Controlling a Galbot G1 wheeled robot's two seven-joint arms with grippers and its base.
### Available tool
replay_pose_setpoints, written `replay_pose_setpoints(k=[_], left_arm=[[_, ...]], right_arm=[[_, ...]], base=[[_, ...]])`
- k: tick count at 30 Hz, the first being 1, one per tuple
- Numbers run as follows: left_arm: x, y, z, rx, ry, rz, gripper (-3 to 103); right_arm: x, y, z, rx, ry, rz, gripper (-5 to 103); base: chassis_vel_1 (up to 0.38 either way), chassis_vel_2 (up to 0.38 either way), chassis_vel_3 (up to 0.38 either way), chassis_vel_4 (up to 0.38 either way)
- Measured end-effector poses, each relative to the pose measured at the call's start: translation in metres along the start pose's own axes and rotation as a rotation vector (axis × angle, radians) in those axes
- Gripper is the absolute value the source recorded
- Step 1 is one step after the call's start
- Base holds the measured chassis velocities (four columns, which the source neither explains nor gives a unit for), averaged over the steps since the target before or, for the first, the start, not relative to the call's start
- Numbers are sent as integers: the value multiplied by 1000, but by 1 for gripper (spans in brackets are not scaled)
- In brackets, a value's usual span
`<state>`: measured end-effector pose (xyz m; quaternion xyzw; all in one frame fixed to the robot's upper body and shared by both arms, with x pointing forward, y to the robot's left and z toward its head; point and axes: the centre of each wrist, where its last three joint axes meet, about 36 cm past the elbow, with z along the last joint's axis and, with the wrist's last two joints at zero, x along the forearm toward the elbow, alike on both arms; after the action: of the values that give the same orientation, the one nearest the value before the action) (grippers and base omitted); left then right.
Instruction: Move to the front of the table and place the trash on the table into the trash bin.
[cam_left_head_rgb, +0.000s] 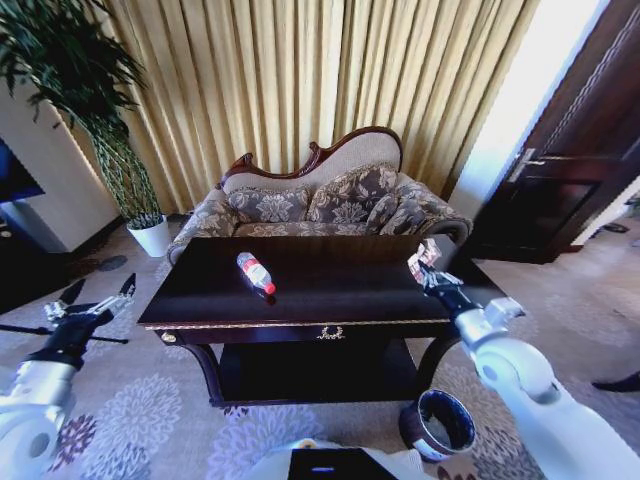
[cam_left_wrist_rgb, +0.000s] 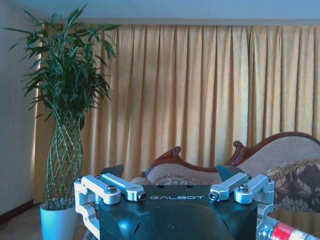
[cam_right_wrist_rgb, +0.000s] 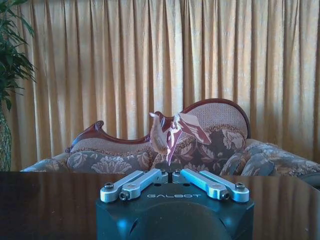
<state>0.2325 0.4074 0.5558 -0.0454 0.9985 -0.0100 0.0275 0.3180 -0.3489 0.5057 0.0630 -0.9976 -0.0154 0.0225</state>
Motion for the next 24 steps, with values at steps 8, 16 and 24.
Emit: replay_pose_setpoints(k=[8,16,24], left_arm=[[-4,1,-5,-24,28,4,100],[-5,1,-6,-56,29,5,100],[-6,1,-8,-65,14,19,100]], right_arm=[[22,6,-5,-13,-7,14,0],[29,17,-9,-14,-24,-3,0],[30,22,-10,-9,-28,-11,0]], base=[[0,0,0,0],[0,0,0,0],[0,0,0,0]])
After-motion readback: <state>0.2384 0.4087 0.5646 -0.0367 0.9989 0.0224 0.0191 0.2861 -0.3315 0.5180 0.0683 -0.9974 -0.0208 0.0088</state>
